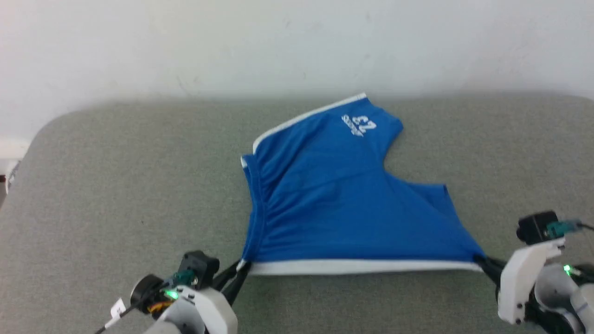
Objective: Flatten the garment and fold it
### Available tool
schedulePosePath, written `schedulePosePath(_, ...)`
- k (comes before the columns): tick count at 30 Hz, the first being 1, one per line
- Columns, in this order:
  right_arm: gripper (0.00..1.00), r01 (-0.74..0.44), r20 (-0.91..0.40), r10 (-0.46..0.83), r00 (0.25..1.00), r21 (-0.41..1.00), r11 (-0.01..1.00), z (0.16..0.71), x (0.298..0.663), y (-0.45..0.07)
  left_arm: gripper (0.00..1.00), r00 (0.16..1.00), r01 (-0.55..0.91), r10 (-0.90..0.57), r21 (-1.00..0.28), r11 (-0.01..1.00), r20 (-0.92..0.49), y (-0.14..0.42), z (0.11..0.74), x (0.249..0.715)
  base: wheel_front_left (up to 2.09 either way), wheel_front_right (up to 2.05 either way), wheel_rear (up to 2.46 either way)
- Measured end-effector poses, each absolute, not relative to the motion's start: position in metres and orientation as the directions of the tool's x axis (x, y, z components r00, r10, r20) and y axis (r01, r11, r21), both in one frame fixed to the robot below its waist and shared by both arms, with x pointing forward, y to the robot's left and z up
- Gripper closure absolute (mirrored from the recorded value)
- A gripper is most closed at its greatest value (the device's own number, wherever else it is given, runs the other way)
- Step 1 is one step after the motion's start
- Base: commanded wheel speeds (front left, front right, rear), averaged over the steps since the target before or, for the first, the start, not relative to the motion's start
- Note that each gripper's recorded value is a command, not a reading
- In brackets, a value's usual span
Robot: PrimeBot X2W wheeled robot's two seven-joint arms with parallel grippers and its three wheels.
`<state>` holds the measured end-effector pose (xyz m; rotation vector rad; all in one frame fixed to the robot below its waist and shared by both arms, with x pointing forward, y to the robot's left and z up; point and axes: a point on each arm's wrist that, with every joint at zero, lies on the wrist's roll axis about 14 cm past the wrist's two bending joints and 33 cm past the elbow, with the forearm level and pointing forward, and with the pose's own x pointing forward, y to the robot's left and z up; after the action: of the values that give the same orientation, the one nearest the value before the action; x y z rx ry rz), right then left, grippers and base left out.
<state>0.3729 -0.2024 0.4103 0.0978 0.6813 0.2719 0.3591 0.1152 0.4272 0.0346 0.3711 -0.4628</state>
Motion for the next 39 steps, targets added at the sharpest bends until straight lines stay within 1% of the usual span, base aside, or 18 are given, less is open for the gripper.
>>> schedulePosePath(5,1.0,-0.2,-0.65,0.273,0.709,0.185,0.962,0.41,0.337,-0.215,1.0,0.809,0.46,-0.45,-0.071,0.885,-0.377,0.11,0.43,0.321,0.0,0.0,0.0)
schedulePosePath(9,1.0,-0.19,-0.679,0.258,0.687,0.175,0.966,0.414,0.313,-0.227,1.0,0.779,0.469,-0.474,-0.12,0.875,-0.41,0.103,0.427,0.287,0.0,0.0,0.0)
schedulePosePath(11,1.0,-0.184,-0.704,0.249,0.666,0.168,0.968,0.413,0.301,-0.231,1.0,0.753,0.471,-0.488,-0.155,0.868,-0.441,0.099,0.421,0.269,0.0,0.0,0.0)
schedulePosePath(13,1.0,-0.168,-0.752,0.227,0.619,0.155,0.973,0.407,0.284,-0.238,1.0,0.731,0.471,-0.502,-0.189,0.861,-0.463,0.095,0.416,0.253,0.0,0.0,0.0)
schedulePosePath(15,1.0,-0.178,-0.79,0.198,0.581,0.114,0.977,0.404,0.27,-0.244,1.0,0.712,0.474,-0.51,-0.205,0.856,-0.482,0.093,0.413,0.242,0.0,0.0,0.0)
schedulePosePath(17,1.0,-0.165,-0.786,0.192,0.588,0.116,0.979,0.412,0.267,-0.243,1.0,0.694,0.475,-0.518,-0.222,0.851,-0.499,0.091,0.411,0.233,0.0,0.0,0.0)
schedulePosePath(22,1.0,-0.153,-0.748,0.207,0.631,0.142,0.978,0.436,0.277,-0.232,1.0,0.712,0.459,-0.512,-0.232,0.857,-0.481,0.095,0.419,0.234,0.0,0.0,0.0)
schedulePosePath(24,1.0,-0.158,-0.742,0.206,0.638,0.135,0.978,0.443,0.283,-0.23,1.0,0.726,0.458,-0.51,-0.229,0.859,-0.461,0.095,0.426,0.24,0.0,0.0,0.0)
schedulePosePath(27,1.0,-0.156,-0.729,0.225,0.647,0.162,0.974,0.452,0.296,-0.223,1.0,0.751,0.453,-0.502,-0.219,0.864,-0.429,0.097,0.438,0.256,0.0,0.0,0.0)
schedulePosePath(32,1.0,-0.198,-0.692,0.263,0.672,0.174,0.965,0.474,0.337,-0.211,1.0,0.781,0.433,-0.472,-0.191,0.881,-0.408,0.107,0.447,0.285,0.0,0.0,0.0)
schedulePosePath(39,1.0,-0.258,-0.652,0.286,0.702,0.141,0.956,0.501,0.408,-0.197,1.0,0.814,0.43,-0.464,-0.174,0.886,-0.349,0.109,0.463,0.327,0.0,0.0,0.0)
